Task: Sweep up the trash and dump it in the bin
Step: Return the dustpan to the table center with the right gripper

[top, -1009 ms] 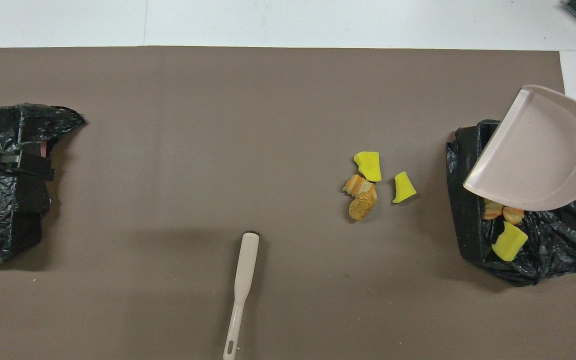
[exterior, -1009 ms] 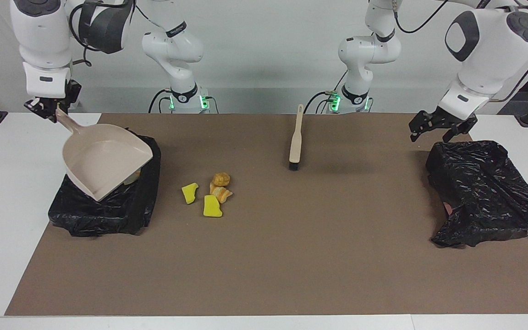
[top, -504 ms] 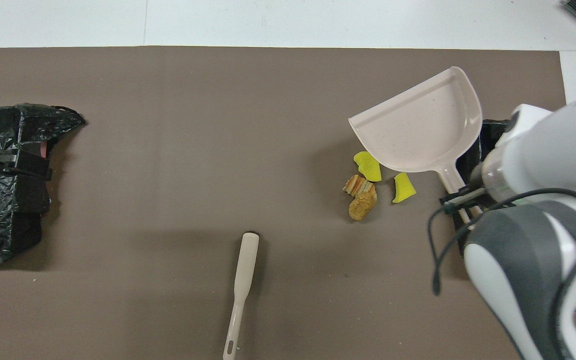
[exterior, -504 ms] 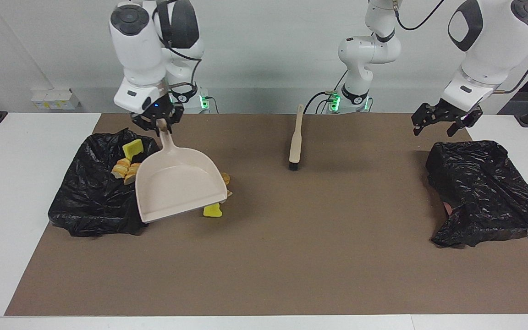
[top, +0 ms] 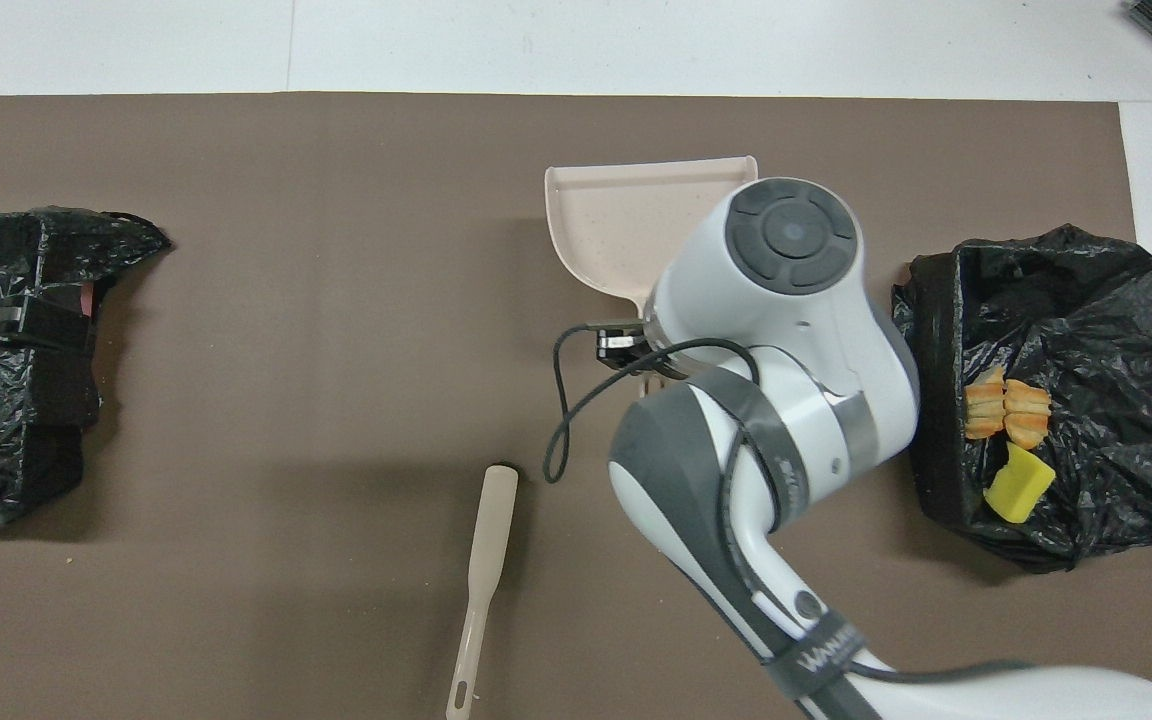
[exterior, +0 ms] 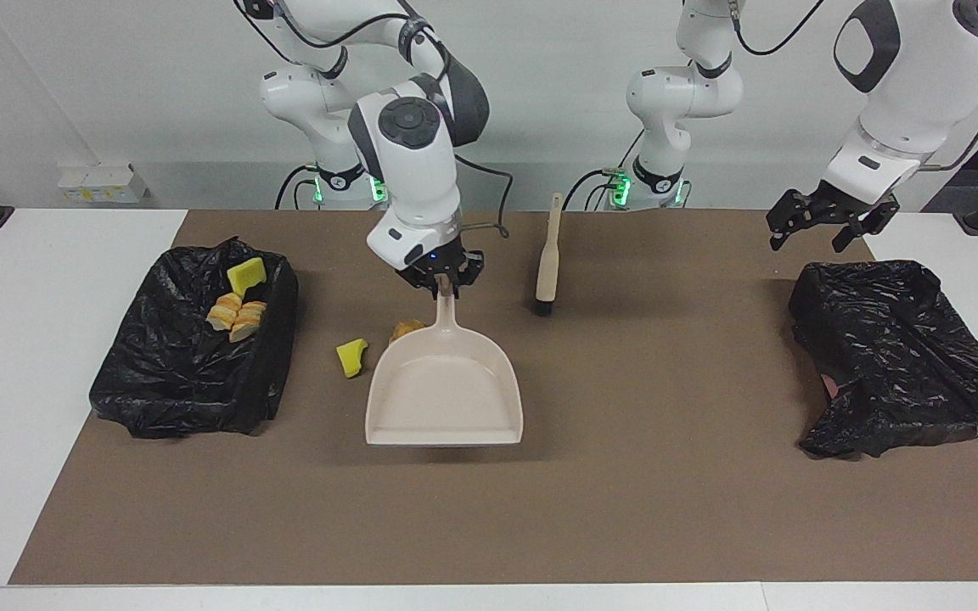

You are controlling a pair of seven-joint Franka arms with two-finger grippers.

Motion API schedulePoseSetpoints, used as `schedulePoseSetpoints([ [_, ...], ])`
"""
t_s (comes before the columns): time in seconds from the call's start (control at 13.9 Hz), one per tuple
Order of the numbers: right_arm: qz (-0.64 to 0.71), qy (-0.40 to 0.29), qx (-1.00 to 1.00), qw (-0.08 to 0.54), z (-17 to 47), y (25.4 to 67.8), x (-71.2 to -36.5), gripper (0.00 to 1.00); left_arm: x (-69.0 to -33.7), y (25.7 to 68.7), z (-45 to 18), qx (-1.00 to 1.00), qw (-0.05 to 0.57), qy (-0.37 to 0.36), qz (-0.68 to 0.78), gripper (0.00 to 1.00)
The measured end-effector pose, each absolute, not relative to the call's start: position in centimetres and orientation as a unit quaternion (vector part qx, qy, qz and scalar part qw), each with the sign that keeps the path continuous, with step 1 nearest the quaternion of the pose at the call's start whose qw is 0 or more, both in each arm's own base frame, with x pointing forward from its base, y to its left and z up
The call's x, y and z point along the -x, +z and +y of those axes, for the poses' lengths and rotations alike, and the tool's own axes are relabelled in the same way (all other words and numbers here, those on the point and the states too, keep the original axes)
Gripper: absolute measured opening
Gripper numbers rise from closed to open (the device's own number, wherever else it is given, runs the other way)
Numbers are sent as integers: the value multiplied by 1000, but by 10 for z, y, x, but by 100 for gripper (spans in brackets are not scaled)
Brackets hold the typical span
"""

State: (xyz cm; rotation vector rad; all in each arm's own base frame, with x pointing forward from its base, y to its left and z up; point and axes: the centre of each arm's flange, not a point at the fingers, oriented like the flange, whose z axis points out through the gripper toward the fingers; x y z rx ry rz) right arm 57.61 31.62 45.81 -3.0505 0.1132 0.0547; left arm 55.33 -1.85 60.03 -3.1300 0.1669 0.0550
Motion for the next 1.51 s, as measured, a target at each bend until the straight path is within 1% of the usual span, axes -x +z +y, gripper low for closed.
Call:
schedulePoseSetpoints([
  [0.14,77,6,995,63,366,431,-588,32,-553,600,-20,998,3,18,54,100],
  [0.29,84,-3,993,79,417,398,-586,32,-553,600,-20,998,3,18,54,100],
  [0.43,75,-7,993,87,447,372,-583,32,-553,600,-19,998,3,18,54,100],
  [0.65,64,8,995,78,463,341,-576,32,-553,600,-19,998,3,18,54,100],
  [0.94,62,5,995,81,466,335,-577,32,-553,600,-19,998,3,18,54,100],
  [1.15,56,3,995,83,469,320,-577,33,-553,600,-19,998,3,18,54,100],
  [1.22,51,3,995,82,469,318,-578,37,-553,600,-19,998,3,18,54,100],
  [1.3,44,1,996,82,467,320,-579,38,-553,600,-19,998,3,18,54,100],
  [1.44,29,-8,996,89,468,339,-582,57,-553,600,-19,998,3,18,54,100],
  [1.51,27,-10,996,90,467,353,-580,70,-553,600,-19,998,3,18,54,100],
])
